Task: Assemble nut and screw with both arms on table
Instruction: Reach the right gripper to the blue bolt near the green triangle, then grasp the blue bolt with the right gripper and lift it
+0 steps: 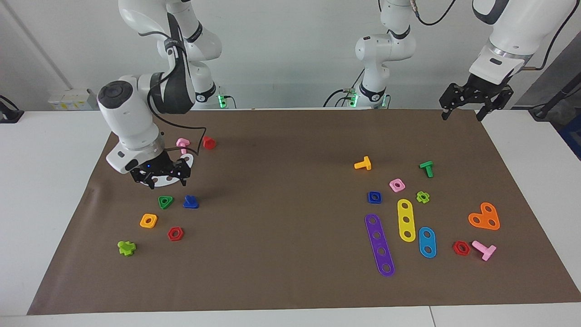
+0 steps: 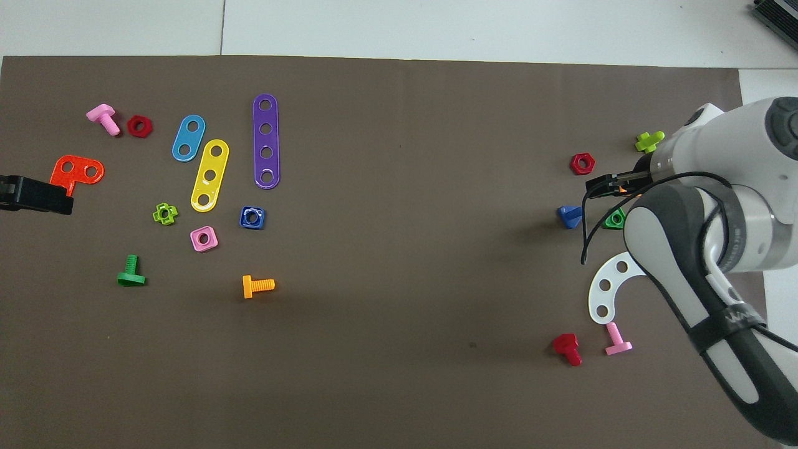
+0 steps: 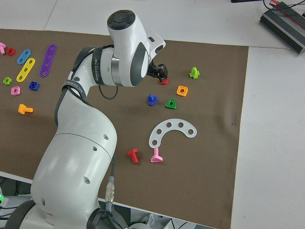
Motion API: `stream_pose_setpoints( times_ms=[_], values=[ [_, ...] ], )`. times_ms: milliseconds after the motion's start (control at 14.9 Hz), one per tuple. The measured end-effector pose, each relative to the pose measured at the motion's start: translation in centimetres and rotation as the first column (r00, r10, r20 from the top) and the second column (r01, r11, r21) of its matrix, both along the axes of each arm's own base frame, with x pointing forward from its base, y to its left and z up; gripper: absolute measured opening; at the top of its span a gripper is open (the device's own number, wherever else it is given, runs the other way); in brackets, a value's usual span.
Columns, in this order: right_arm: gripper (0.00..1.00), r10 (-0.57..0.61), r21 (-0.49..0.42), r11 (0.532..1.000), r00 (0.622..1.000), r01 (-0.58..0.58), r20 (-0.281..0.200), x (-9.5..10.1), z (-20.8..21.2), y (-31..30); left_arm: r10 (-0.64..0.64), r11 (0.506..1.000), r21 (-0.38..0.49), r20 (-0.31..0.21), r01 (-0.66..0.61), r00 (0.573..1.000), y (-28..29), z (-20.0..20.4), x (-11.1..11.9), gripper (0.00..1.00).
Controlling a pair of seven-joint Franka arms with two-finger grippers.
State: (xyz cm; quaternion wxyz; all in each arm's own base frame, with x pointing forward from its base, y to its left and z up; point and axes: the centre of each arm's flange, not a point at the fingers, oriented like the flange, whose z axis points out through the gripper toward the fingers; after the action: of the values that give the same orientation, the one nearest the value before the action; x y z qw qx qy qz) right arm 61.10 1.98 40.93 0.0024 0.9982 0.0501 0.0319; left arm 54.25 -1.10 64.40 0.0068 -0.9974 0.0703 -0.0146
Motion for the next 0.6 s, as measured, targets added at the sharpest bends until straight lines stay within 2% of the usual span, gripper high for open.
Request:
stream_pose_setpoints(
  times_ms=[134, 269, 403, 470, 604],
  values=[
    [0.99, 0.017, 0.003, 1.0, 1.0, -0.017, 0.011, 0.3, -2.9, 0.9, 0.0, 1.0, 0.0, 0.0, 0.0, 1.0, 0.0, 0.0, 0.0, 1.0],
    [0.98, 0.044, 0.005, 0.999, 0.999, -0.044, -0.01, 0.0, -5.3, 2.5, 0.0, 1.0, 0.0, 0.0, 0.0, 1.0, 0.0, 0.0, 0.0, 1.0],
    [0.93, 0.063, 0.006, 0.998, 0.998, -0.063, -0.026, -0.7, -6.8, 3.6, 0.0, 1.0, 0.0, 0.0, 0.0, 1.0, 0.0, 0.0, 0.0, 1.0],
    [0.88, 0.067, 0.006, 0.998, 0.998, -0.067, -0.016, -0.9, -7.3, 3.8, 0.0, 1.0, 0.0, 0.0, 0.0, 1.0, 0.0, 0.0, 0.0, 1.0],
    [0.68, 0.073, 0.006, 0.997, 0.997, -0.073, 0.004, -1.2, -8.0, 3.7, 0.0, 1.0, 0.0, 0.0, 0.0, 1.0, 0.0, 0.0, 0.0, 1.0]
  ],
)
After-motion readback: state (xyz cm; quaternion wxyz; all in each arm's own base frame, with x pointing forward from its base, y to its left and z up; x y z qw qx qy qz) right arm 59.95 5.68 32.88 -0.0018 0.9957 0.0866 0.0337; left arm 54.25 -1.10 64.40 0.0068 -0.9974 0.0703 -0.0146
